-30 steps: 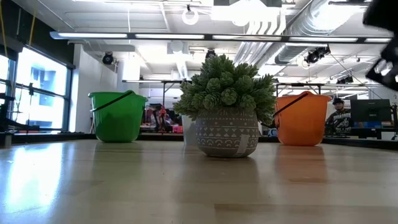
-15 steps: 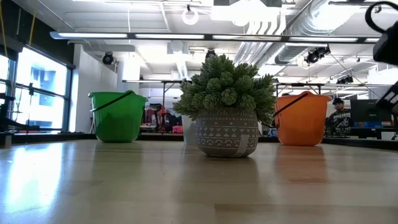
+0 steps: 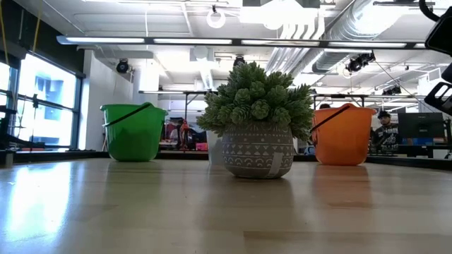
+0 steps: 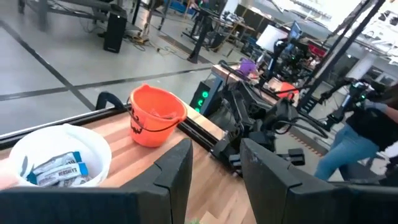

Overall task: Sort candy
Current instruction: Return to Home Position

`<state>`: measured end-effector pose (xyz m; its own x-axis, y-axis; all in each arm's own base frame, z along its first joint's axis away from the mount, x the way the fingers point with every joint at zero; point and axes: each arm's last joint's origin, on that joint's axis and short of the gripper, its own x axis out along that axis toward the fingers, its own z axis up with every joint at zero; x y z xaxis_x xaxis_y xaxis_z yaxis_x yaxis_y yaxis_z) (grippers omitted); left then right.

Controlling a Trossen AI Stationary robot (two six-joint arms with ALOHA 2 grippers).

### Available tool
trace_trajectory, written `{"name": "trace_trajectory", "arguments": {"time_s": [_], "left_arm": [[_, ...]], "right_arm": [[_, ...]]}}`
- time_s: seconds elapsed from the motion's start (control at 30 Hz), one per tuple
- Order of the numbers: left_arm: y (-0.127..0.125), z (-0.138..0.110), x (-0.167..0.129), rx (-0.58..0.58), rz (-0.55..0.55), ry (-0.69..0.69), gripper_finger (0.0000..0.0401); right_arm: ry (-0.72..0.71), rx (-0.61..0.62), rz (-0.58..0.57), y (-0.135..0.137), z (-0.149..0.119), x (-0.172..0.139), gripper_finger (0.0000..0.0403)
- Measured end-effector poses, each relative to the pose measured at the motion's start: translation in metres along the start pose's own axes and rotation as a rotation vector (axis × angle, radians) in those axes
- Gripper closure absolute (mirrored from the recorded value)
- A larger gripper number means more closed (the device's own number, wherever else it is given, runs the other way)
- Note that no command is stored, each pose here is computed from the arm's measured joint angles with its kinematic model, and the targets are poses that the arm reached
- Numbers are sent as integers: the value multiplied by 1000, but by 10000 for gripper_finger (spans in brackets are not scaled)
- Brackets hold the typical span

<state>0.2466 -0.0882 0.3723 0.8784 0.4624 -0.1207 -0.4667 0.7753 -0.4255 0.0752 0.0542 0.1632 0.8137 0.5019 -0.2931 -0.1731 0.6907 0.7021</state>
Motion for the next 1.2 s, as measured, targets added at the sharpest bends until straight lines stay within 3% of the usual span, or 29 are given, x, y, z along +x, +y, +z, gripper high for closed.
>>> {"name": "trace_trajectory", "arguments": {"time_s": [0.5,0.9,1.1,1.2], "left_arm": [[7,5,8,-9,39,-20,279],[14,9,16,67,67,-27,279],[16,10,22,35,20,6,279],[16,10,22,30,9,14,279]], "right_arm": [[-50,8,55,2,3,-6,274],[-50,8,54,2,3,-6,274],[-49,8,52,2,3,-6,274],[-38,-116,26,1,2,-5,274]]}}
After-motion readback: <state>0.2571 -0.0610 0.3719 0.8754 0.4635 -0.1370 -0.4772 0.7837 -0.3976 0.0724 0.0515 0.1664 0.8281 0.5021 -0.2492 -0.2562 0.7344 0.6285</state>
